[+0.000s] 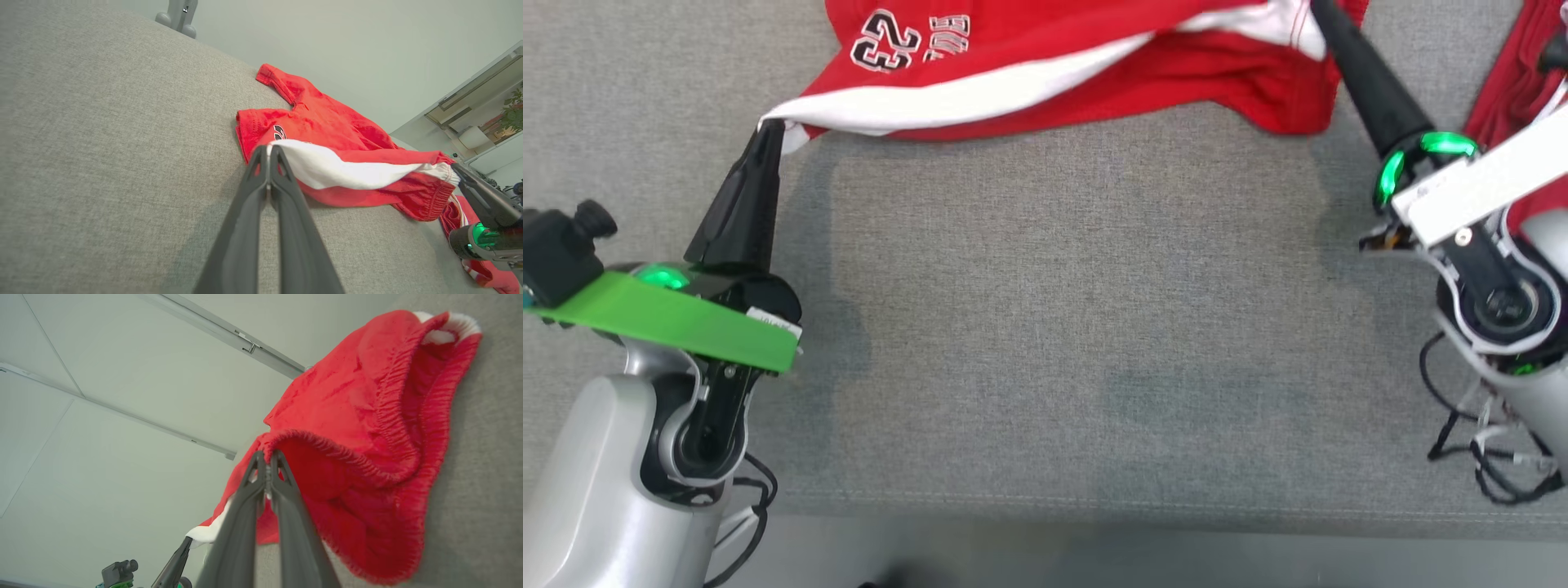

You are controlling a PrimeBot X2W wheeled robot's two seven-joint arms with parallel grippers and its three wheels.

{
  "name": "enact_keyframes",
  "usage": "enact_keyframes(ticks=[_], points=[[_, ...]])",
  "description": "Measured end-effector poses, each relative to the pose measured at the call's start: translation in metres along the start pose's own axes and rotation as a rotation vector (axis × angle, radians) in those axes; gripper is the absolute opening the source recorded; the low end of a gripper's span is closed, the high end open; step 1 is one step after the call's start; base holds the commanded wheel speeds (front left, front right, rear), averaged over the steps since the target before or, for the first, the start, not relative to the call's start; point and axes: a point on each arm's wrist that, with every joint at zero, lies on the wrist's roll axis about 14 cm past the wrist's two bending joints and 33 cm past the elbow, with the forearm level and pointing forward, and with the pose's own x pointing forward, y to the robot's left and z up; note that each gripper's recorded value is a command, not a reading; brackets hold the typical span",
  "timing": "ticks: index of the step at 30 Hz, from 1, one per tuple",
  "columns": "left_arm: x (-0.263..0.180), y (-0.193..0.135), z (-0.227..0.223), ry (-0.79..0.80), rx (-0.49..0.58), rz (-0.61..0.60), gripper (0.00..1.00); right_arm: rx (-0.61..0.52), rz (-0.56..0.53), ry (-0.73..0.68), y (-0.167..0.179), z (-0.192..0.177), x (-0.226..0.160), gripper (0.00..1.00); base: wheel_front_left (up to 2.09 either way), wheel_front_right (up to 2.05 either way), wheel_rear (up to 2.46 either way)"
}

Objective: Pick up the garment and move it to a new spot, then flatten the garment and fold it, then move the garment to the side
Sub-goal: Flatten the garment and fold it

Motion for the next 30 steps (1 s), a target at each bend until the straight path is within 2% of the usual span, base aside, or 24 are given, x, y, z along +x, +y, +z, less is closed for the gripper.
enact_keyframes(ticks=[4, 12, 26, 30], points=[[-0.009, 0.001, 0.009, -0.040, 0.001, 0.015, 0.00, 0.024, 0.011, 0.032, 0.007, -0.016, -0.013, 0.00, 0.00, 0.00, 0.00], [-0.043, 0.003, 0.025, -0.094, 0.013, 0.045, 0.00, 0.095, 0.069, 0.122, 0.043, -0.054, -0.061, 0.00, 0.00, 0.00, 0.00], [-0.114, 0.007, 0.019, -0.046, 0.058, 0.095, 0.00, 0.169, -0.015, 0.155, 0.062, -0.091, -0.149, 0.00, 0.00, 0.00, 0.00], [-0.124, -0.003, 0.017, -0.039, 0.056, 0.075, 0.00, 0.224, -0.024, 0.152, 0.072, -0.100, -0.172, 0.00, 0.00, 0.00, 0.00]])
